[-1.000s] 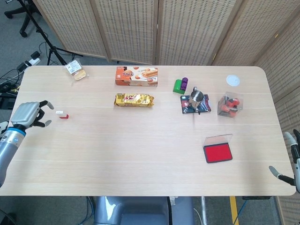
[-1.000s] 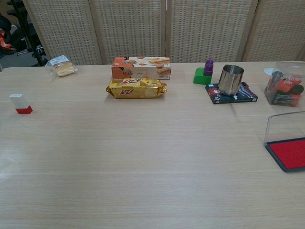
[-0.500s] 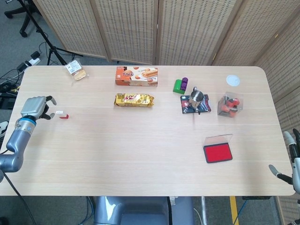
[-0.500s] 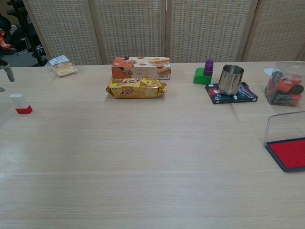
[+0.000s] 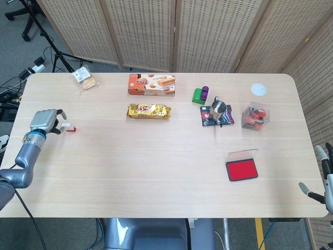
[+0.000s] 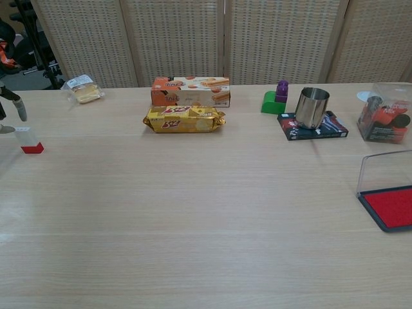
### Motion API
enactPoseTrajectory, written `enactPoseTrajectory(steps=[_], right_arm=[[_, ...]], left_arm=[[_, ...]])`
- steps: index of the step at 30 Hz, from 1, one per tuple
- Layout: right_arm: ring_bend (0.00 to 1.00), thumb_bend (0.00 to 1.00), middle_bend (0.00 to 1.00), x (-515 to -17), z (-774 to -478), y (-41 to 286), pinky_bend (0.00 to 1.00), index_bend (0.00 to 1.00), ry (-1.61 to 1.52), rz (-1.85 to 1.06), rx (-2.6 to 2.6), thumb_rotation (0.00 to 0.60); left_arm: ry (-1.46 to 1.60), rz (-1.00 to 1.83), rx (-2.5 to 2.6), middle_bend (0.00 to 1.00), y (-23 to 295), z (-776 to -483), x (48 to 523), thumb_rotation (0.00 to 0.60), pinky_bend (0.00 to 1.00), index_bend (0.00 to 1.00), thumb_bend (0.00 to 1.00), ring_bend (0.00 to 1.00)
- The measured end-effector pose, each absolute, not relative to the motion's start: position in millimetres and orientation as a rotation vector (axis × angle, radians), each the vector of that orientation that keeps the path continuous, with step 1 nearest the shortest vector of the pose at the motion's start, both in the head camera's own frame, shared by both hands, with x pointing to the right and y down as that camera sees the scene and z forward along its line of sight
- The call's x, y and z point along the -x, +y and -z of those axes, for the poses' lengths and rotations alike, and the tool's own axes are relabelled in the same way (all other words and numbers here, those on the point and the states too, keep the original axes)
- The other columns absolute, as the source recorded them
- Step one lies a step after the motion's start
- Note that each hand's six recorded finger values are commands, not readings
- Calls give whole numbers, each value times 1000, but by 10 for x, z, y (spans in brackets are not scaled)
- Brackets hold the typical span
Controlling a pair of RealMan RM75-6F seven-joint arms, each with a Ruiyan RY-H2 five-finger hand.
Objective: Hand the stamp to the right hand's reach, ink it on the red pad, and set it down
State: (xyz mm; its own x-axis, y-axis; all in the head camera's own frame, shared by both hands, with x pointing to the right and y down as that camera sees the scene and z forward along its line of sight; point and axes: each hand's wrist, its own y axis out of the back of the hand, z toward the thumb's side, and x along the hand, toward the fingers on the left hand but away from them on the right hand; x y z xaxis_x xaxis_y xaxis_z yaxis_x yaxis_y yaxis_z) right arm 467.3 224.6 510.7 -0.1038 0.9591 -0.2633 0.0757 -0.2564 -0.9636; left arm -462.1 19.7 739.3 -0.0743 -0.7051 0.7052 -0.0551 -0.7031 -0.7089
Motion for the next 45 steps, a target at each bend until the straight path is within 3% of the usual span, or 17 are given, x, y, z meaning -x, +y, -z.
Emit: enactPoseTrajectory(steps=[22,35,45], right_arm=[[0,0,0,-4709,-5173,2229,0,0,-1213,-1480,1435,600],[0,0,0,-4705,-5163,2235,0,0,-1218,-1475,1447,600],[0,0,0,-4721,-5125,2231,0,0,-1236,-1465,1457,600]], left_arm=[[778,1873,1703,997,221,-7645,4509,600,992,533,351,1000],[791,1795,1742,997,140,-7514,4410,600,992,580,352,1000],[698,1611,1982,998,231,-7283,3605,600,992,597,345,1000]])
